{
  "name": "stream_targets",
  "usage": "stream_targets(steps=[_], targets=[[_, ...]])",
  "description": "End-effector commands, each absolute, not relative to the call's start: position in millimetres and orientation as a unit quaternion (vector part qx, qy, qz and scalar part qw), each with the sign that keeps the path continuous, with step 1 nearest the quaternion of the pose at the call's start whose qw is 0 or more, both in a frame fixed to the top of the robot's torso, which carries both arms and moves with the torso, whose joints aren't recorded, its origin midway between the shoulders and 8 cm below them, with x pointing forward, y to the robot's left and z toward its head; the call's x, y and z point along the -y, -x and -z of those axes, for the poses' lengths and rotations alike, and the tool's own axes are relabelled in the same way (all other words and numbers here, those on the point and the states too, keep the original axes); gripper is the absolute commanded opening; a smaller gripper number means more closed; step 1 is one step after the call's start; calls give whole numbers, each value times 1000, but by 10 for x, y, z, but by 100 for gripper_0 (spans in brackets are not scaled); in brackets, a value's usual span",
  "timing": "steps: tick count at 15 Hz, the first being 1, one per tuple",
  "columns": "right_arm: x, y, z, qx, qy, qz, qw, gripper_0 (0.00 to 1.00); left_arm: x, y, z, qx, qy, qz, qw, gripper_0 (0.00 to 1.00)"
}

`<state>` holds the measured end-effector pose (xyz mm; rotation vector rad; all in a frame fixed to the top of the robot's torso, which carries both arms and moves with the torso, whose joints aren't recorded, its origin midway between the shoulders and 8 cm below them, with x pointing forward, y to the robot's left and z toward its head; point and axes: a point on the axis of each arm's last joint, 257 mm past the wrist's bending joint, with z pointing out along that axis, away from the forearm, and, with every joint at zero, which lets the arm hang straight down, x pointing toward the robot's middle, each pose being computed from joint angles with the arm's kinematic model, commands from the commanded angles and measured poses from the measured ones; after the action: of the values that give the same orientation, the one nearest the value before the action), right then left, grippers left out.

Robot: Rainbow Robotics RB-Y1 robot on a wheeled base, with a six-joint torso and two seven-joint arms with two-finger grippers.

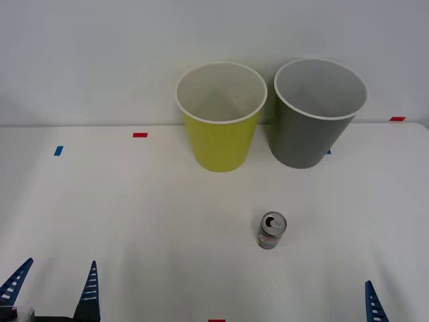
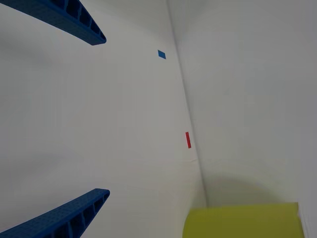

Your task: Put cans in the gray bin and PET bottles in the light green bin.

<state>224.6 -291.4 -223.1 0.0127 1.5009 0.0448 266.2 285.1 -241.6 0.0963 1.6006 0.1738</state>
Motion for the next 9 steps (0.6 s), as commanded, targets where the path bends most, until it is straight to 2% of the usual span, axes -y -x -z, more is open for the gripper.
stream_targets(steps=[1,9], targets=[[2914,-2246,2231,-682,-6,-20,731,100,-2851,-2662,2416,-716,-43,-78,692,100],[2914,-2246,2231,-682,-6,-20,731,100,-2851,-2662,2416,-716,-43,-78,692,100]])
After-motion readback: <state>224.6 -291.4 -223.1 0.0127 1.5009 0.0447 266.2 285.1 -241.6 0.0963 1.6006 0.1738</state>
